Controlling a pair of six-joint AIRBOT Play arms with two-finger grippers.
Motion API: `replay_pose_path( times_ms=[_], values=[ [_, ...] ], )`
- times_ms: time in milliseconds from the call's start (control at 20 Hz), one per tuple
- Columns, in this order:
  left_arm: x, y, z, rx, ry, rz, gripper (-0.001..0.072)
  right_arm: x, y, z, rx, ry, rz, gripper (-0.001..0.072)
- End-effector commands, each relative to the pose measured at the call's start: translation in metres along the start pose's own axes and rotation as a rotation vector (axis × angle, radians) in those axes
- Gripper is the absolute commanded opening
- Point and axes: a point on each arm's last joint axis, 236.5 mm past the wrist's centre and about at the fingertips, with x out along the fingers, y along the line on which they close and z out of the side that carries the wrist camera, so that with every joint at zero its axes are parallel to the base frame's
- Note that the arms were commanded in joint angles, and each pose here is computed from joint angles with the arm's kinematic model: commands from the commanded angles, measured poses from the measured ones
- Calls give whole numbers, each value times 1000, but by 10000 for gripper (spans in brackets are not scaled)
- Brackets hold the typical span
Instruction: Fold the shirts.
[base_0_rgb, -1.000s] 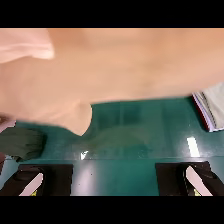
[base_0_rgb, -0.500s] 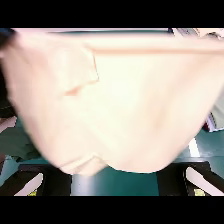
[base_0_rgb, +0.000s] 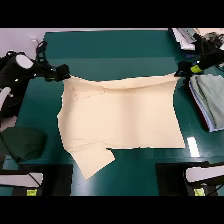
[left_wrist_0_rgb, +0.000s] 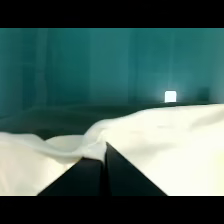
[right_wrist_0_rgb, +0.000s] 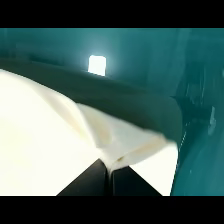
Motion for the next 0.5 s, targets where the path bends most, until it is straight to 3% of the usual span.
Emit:
replay_pose_path(
  times_ms=[0, 200, 450],
  values=[
    [25, -2, 21, 12, -2, -24, 26, 17, -2, 34, -20, -41, 1, 11],
    [-14, -15, 40, 164, 32, -20, 26, -10, -14, 36, -30, -47, -12, 12],
    [-13, 5, -34, 158, 315, -17, 26, 3, -33, -19, 14, 69, -7, 12]
  ],
)
